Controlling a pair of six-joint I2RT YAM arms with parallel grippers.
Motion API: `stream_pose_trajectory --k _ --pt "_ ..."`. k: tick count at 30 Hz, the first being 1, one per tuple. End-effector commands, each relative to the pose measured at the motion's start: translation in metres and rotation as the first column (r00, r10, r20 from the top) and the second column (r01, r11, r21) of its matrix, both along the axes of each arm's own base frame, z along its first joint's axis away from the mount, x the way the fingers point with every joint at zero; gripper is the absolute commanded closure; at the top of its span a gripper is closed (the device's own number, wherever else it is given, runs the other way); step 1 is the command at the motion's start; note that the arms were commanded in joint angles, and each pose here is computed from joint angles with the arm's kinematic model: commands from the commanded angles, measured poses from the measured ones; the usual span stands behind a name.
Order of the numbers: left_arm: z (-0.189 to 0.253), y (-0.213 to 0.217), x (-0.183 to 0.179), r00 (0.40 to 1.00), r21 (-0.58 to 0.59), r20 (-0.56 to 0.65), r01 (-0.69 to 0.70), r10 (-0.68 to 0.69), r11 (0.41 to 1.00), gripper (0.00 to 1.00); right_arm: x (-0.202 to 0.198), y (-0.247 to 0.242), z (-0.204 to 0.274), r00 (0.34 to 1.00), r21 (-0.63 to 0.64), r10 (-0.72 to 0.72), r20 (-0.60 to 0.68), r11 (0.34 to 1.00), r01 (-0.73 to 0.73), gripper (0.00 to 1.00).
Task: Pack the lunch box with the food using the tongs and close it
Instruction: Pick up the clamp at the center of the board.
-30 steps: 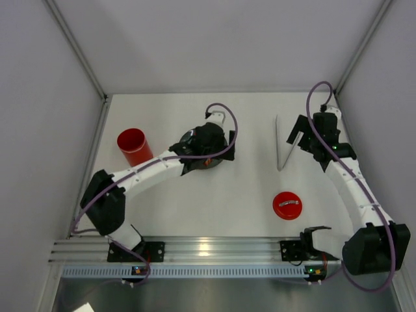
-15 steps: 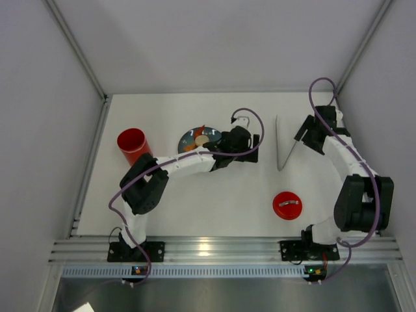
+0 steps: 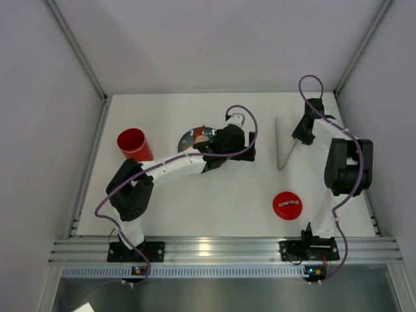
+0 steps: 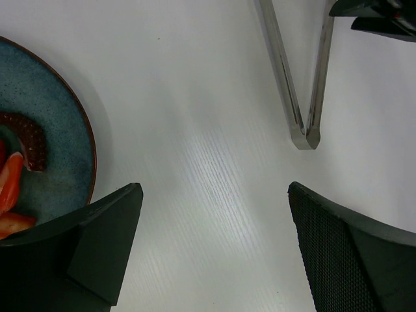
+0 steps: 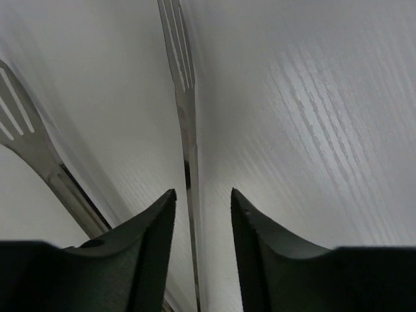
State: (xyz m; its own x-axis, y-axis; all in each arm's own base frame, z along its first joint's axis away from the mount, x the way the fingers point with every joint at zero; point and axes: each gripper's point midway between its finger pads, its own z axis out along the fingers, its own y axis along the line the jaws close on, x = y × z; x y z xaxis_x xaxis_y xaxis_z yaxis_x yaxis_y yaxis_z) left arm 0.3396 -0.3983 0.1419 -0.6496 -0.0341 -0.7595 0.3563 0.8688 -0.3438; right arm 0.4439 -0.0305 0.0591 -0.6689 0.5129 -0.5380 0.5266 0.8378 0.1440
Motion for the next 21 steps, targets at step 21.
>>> stream_pose_trajectory --k 21 --pt "0.093 0.035 -0.047 0.99 -0.14 0.106 0.106 -0.092 0.985 0.01 0.008 0.073 0.09 0.94 0.197 0.199 0.276 0.946 -0.258 1.0"
